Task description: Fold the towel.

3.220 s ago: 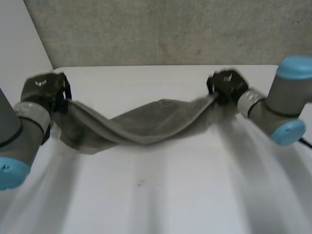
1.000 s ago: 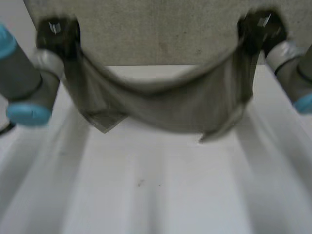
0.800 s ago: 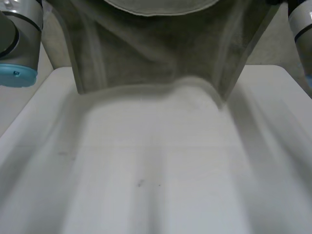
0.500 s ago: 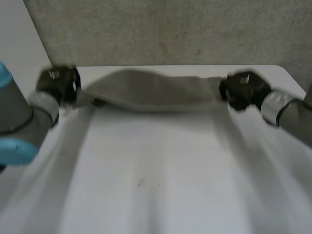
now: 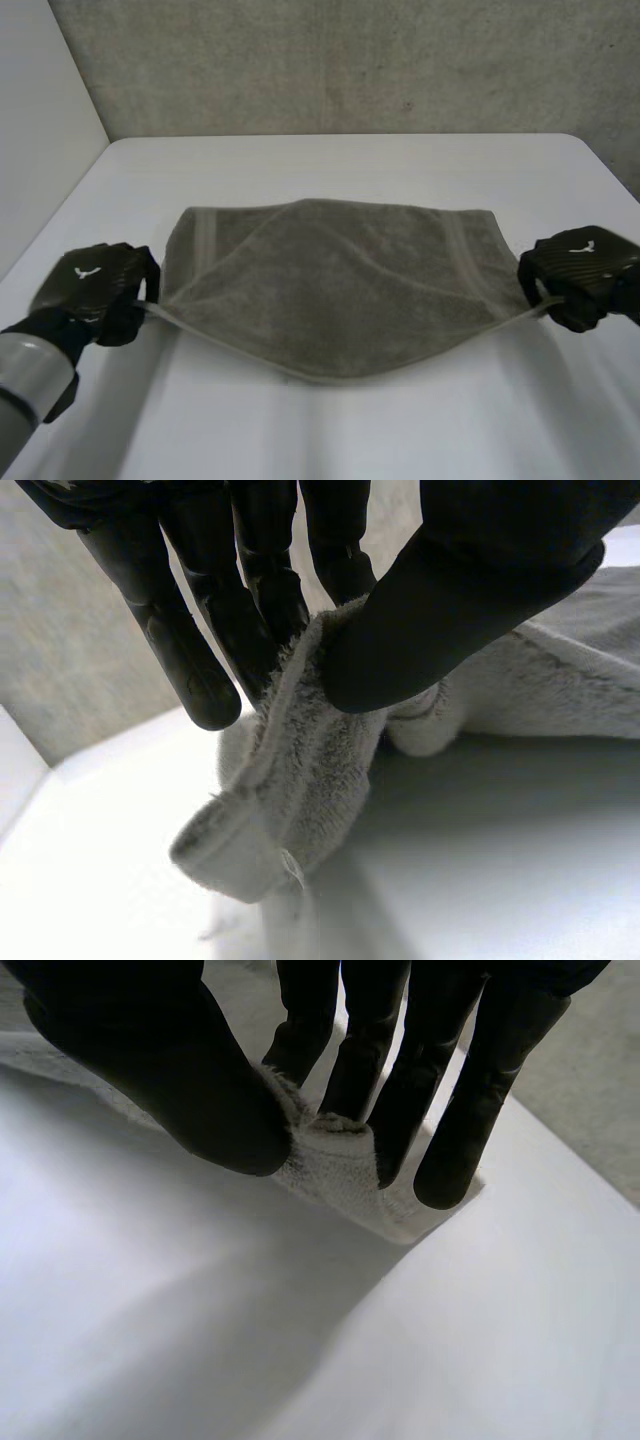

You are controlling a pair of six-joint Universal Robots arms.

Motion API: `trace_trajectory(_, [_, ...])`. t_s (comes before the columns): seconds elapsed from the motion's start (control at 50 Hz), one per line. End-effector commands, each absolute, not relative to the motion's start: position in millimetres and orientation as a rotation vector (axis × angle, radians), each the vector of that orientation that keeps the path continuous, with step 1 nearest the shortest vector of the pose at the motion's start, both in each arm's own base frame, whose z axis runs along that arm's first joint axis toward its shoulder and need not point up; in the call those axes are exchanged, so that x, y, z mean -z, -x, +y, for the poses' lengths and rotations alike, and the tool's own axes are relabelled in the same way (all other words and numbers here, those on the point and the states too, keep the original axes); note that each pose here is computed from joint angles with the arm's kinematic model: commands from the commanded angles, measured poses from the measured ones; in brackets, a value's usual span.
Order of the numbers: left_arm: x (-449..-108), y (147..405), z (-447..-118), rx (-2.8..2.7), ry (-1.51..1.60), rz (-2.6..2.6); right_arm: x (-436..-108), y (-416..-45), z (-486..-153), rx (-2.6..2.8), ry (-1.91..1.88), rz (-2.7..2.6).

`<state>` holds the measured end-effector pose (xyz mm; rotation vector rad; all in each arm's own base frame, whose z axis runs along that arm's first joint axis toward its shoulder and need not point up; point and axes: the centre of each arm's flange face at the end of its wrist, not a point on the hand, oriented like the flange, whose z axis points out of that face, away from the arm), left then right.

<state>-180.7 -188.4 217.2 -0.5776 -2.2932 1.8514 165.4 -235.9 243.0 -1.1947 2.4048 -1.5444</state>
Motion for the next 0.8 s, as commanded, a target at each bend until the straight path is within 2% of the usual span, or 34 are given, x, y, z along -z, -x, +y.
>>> trace_trajectory(0.02, [-233,166,-178,-1.914,0.595,-2.343,-264,-147,-228,1.642,1.232,2.429])
trace_trajectory(0.16, [-218,167,-191,-1.873,0.672,-2.356,-255,-150,-238,1.616,1.245,2.362])
trace_trajectory(0.2, [-202,170,-210,-1.841,0.710,-2.353,-235,-149,-261,1.586,1.221,2.363])
trace_trajectory(0.22, [-202,170,-211,-1.841,0.710,-2.353,-235,-149,-261,1.586,1.221,2.363])
trace_trajectory(0.26, [-198,173,-223,-1.862,0.730,-2.335,-223,-146,-288,1.598,1.149,2.398])
trace_trajectory(0.3, [-191,177,-250,-1.903,0.767,-2.312,-217,-151,-298,1.597,1.131,2.405])
trace_trajectory(0.32, [-191,177,-250,-1.903,0.767,-2.312,-217,-151,-298,1.597,1.131,2.405])
trace_trajectory(0.42, [-175,194,-303,-1.909,0.841,-2.272,-197,-187,-337,1.667,1.129,2.369])
trace_trajectory(0.48, [-170,202,-315,-1.903,0.855,-2.256,-191,-192,-346,1.685,1.097,2.370])
trace_trajectory(0.58, [-155,223,-363,-1.942,0.885,-2.194,-178,-206,-393,1.857,0.957,2.321])
trace_trajectory(0.8, [-139,246,-419,-2.053,0.894,-2.096,-160,-219,-438,2.091,0.899,2.275])
